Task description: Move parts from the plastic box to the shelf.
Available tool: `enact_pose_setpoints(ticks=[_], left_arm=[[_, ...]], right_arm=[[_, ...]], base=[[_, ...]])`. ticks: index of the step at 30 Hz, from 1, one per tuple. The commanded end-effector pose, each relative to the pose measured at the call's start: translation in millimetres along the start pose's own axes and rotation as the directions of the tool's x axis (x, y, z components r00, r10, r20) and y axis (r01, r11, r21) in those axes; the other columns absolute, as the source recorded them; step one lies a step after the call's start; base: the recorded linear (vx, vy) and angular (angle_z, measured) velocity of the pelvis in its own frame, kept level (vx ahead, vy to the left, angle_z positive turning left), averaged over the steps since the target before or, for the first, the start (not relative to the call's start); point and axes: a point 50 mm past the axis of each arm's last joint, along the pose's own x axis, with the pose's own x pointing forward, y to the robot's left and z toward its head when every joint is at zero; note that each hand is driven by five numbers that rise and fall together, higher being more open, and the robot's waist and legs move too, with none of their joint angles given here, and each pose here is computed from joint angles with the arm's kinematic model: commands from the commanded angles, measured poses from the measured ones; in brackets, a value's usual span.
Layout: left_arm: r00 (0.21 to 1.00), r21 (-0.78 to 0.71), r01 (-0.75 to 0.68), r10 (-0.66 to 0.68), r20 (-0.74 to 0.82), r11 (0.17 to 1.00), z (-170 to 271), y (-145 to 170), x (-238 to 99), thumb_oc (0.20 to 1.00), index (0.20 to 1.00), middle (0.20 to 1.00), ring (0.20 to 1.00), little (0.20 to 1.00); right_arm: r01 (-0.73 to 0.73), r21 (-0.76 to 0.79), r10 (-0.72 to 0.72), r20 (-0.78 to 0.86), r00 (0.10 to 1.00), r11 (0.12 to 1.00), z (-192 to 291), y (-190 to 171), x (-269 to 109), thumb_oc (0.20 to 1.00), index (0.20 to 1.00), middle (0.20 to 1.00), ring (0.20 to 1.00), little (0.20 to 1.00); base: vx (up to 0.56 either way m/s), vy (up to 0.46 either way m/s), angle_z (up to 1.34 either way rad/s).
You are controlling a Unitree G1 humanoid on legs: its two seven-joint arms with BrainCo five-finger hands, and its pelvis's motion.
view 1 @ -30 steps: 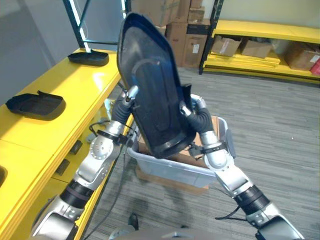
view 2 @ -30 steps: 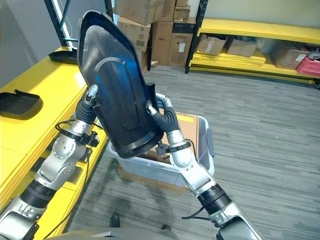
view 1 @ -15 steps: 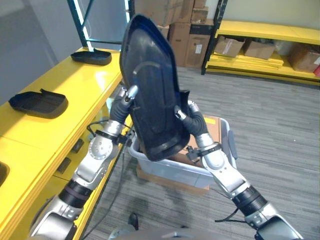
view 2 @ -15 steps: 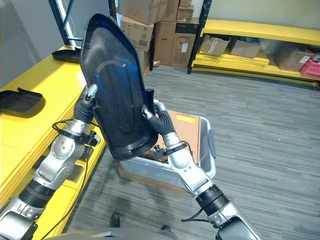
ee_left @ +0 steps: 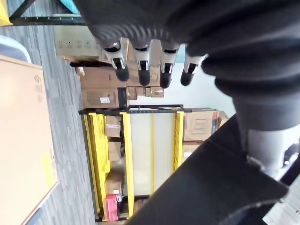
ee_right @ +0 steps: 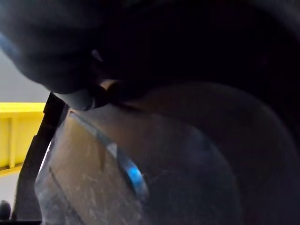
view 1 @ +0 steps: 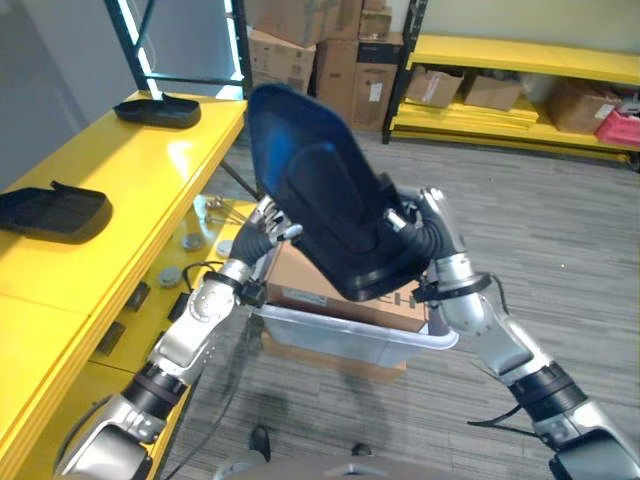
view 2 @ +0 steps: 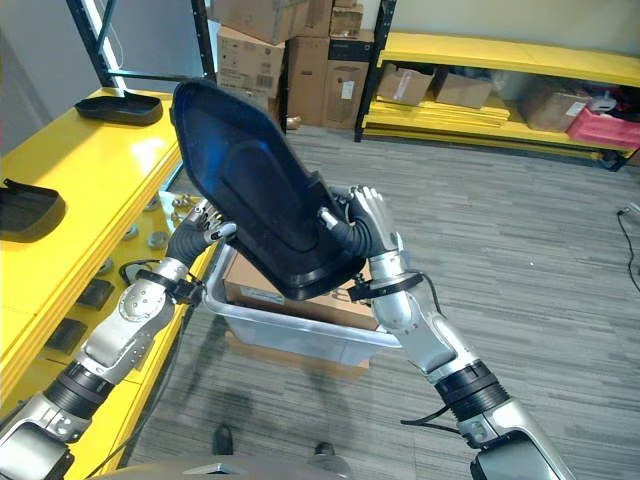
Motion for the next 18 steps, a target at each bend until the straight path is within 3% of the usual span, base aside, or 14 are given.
enact_pose_setpoints(ticks=[1, 6, 12, 18], left_arm=[[0.993, -0.015, 0.002, 0.000, 0.118, 1.000, 29.1, -0.5, 21.9, 1.000, 1.000, 1.000, 1.000, 1.000], [0.993, -0.037, 0.014, -0.010, 0.114, 0.999, 27.6, -4.7, 23.1, 1.000, 1.000, 1.000, 1.000, 1.000], [0.980, -0.097, 0.156, -0.142, 0.143, 0.983, 29.1, -31.3, 28.9, 1.000, 1.000, 1.000, 1.000, 1.000], [0.968, -0.107, 0.212, -0.194, 0.161, 0.971, 37.1, -44.5, 35.9, 1.000, 1.000, 1.000, 1.000, 1.000]], right_arm=[[0.239, 0.030, -0.241, 0.188, 0.952, 0.970, 26.8, -34.0, 34.5, 0.200, 0.200, 0.200, 0.200, 0.200], [0.281, 0.030, -0.282, 0.177, 0.943, 0.959, 24.7, -39.0, 37.2, 0.200, 0.200, 0.200, 0.200, 0.200], [0.329, 0.024, -0.327, 0.190, 0.926, 0.944, 28.2, -27.8, 47.1, 0.200, 0.200, 0.200, 0.200, 0.200], [0.325, 0.097, -0.339, 0.236, 0.911, 0.941, 40.6, -19.2, 62.1, 0.200, 0.200, 0.200, 0.200, 0.200]], base=[[0.00, 0.000, 0.00], [0.00, -0.003, -0.01], [0.00, -0.002, -0.01], [0.00, 0.000, 0.00]])
